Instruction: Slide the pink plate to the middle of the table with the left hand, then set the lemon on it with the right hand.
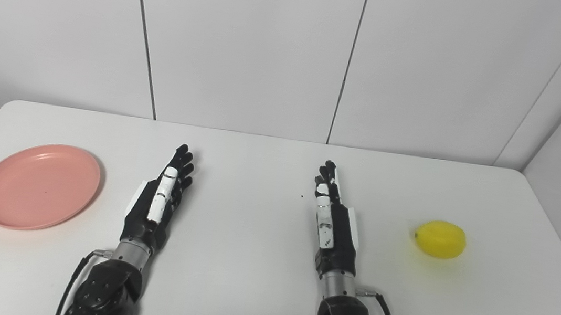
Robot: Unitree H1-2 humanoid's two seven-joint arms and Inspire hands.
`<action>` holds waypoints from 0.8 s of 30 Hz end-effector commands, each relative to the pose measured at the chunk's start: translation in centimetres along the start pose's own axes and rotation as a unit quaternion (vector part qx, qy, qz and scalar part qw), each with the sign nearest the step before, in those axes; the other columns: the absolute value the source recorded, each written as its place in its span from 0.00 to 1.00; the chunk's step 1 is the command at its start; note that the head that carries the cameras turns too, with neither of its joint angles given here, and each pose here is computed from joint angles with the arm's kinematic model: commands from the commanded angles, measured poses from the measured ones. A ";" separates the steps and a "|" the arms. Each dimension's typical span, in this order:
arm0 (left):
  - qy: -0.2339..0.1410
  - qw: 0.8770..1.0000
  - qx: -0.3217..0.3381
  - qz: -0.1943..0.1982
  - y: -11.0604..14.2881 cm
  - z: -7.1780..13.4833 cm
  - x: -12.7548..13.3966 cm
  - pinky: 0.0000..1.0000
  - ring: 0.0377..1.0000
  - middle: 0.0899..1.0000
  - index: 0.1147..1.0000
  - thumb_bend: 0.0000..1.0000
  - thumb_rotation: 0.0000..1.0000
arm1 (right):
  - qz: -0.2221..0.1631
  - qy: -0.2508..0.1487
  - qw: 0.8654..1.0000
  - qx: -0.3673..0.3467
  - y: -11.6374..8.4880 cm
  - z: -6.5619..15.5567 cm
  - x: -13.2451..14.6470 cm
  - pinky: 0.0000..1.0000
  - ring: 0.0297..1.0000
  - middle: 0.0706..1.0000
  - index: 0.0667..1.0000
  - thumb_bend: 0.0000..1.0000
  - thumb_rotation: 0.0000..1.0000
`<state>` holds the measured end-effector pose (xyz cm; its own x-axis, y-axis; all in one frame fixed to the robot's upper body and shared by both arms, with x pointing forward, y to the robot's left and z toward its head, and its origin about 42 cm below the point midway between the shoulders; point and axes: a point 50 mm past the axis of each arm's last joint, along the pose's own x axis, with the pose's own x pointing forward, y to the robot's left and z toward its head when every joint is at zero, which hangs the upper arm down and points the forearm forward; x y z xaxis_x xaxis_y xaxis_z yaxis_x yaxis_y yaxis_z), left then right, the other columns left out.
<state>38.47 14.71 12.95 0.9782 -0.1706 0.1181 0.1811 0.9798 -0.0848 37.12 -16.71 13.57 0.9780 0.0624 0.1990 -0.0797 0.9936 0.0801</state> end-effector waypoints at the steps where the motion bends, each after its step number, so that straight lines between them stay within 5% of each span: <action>1: 0.003 1.000 -0.009 -0.003 -0.5 -0.4 -0.4 1.00 1.00 1.00 0.99 0.59 1.00 | 0.007 -0.018 1.000 -0.003 0.0 1.3 0.9 1.00 0.98 0.98 0.99 0.68 1.00; 24: 0.007 1.000 -0.009 -0.015 -0.7 -0.3 -0.6 1.00 1.00 1.00 0.99 0.55 1.00 | 0.004 -0.016 1.000 0.002 0.0 1.2 0.9 1.00 0.98 0.97 0.99 0.69 1.00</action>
<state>38.36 14.50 12.91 0.9760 -0.1899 0.1069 0.1990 0.9765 -0.0826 37.17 -16.86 13.49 0.9812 0.0593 0.1838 -0.0751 0.9939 0.0802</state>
